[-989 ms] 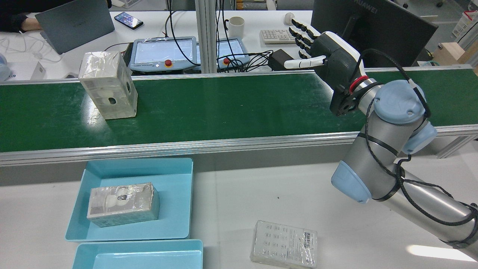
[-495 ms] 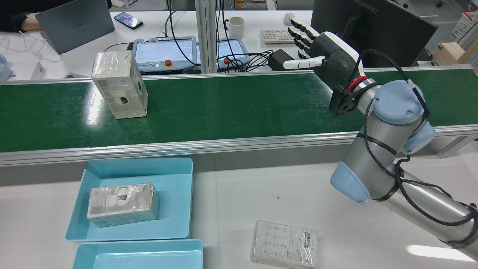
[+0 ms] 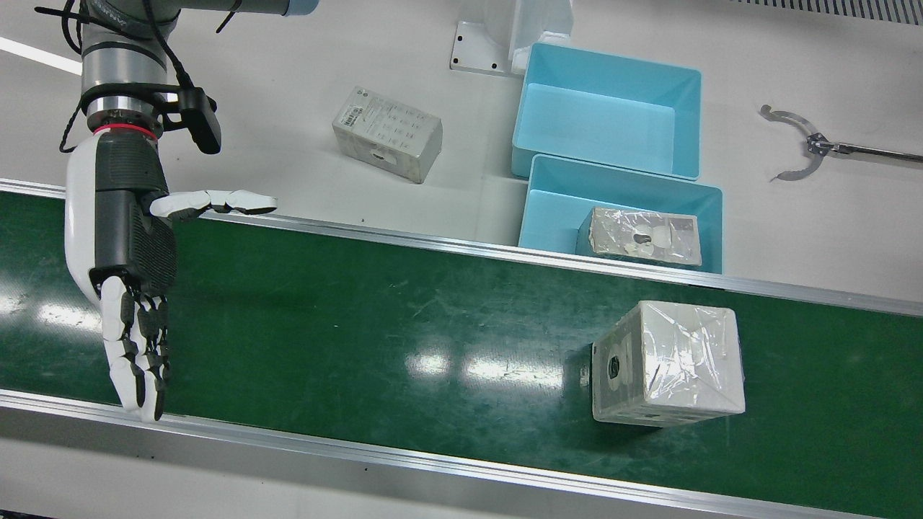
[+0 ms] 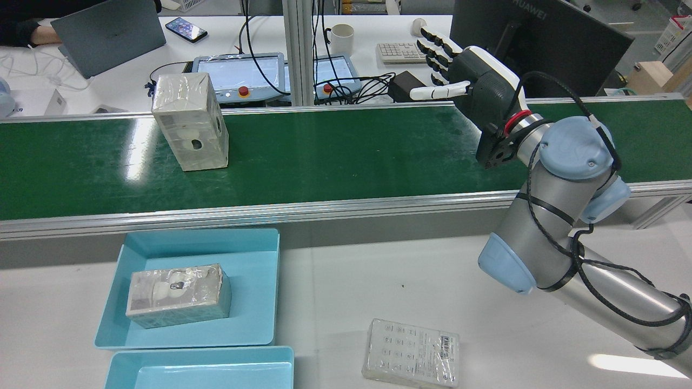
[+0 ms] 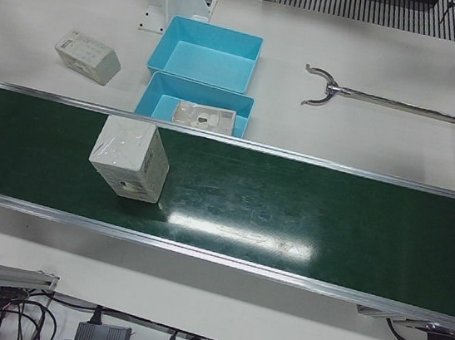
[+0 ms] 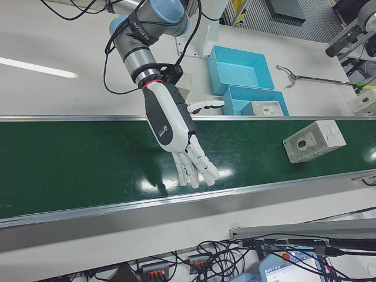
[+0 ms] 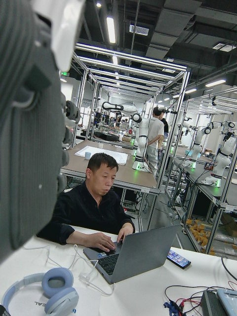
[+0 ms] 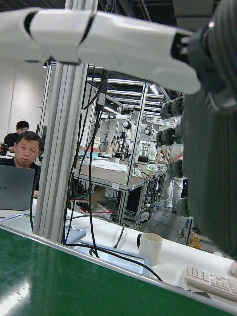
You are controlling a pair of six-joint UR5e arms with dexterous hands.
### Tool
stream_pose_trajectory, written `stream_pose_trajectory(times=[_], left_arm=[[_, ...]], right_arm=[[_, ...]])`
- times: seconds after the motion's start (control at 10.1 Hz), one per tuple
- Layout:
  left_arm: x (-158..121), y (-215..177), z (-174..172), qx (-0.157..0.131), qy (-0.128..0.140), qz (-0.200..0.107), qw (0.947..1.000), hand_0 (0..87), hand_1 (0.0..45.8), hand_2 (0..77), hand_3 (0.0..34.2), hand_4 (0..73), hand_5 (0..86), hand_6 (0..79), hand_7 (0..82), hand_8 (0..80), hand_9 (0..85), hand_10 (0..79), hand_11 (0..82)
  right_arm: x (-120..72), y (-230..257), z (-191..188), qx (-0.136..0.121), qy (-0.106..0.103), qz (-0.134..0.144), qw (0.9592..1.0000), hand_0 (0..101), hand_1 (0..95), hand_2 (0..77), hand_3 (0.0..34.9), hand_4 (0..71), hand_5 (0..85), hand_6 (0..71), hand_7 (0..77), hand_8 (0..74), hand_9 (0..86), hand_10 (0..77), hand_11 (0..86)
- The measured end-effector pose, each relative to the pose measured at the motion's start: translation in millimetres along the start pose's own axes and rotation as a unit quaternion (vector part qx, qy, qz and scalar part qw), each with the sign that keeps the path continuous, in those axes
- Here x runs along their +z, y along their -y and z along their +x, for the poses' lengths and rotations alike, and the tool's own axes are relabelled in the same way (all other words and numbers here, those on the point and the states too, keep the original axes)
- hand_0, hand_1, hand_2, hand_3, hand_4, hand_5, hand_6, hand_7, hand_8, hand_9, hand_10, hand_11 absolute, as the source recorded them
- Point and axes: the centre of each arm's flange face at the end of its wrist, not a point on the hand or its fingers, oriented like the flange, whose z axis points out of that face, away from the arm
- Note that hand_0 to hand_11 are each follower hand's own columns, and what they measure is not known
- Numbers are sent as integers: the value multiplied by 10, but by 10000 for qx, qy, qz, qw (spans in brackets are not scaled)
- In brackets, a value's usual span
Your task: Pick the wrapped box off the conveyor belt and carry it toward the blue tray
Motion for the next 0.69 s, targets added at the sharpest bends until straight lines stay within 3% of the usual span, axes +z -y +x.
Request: stream_pose_trajectory(times=[0.69], left_arm=[[0, 0, 0, 0, 0, 0, 10000, 0, 0, 11, 0, 0, 11, 0, 0, 0, 0, 0, 0]], right_arm=[[-9, -10, 65, 14, -41, -6, 10000, 445, 115, 125, 156, 0, 93, 0, 5, 5, 16, 0, 5]])
